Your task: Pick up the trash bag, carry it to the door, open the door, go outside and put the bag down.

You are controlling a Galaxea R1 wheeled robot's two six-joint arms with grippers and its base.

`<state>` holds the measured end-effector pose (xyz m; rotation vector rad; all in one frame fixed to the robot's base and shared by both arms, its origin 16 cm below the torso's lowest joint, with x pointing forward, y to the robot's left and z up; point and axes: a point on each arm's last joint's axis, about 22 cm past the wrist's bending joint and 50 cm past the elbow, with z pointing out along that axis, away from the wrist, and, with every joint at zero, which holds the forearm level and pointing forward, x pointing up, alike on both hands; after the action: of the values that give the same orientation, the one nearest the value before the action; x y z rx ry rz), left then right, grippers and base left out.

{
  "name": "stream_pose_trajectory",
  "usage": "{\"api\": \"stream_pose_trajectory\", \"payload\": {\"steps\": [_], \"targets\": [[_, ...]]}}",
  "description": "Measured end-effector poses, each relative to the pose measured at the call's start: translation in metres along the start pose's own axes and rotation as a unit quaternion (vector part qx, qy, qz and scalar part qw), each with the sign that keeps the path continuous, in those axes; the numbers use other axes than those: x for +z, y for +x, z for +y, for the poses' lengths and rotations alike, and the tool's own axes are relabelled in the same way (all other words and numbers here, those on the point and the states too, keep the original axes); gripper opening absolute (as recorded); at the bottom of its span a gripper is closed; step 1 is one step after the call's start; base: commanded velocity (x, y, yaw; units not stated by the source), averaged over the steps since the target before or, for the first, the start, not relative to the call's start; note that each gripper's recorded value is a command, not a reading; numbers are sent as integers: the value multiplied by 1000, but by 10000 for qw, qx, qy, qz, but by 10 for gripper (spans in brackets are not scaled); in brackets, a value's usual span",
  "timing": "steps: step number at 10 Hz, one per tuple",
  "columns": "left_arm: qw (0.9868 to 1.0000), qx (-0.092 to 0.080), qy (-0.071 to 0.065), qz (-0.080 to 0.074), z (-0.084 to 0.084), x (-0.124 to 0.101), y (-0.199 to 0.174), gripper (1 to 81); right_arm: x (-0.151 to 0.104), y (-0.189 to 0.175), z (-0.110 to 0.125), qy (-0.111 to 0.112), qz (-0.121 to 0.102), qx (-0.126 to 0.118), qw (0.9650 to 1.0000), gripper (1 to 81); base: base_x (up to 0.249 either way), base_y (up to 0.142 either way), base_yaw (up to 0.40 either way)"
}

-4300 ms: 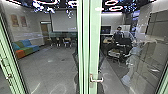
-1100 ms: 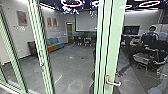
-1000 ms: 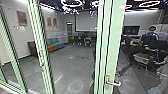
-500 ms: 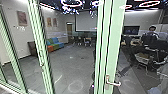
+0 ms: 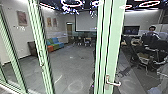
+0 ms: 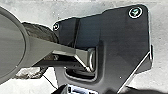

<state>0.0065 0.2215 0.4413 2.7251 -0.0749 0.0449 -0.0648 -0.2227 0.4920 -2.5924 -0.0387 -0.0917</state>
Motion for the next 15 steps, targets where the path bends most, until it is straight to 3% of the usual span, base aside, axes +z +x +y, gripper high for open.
{"api": "stream_pose_trajectory", "payload": {"steps": [3,4,7,11,15], "targets": [[10000,6,-27,0,4,2,0,10,-10,4,-21,291,29,47,9996,811,0,0,0],[10000,11,-56,1,9,4,1,10,-25,8,-37,523,44,72,9986,811,0,0,0],[10000,10,-62,-29,10,5,-5,10,-68,24,-59,909,126,89,9957,811,0,0,0],[10000,35,-70,-40,17,10,-7,10,-131,60,-71,1157,306,80,9928,811,0,0,0],[10000,11,46,-85,10,11,-11,10,-200,132,-90,1346,679,-3,9886,811,0,0,0]]}}
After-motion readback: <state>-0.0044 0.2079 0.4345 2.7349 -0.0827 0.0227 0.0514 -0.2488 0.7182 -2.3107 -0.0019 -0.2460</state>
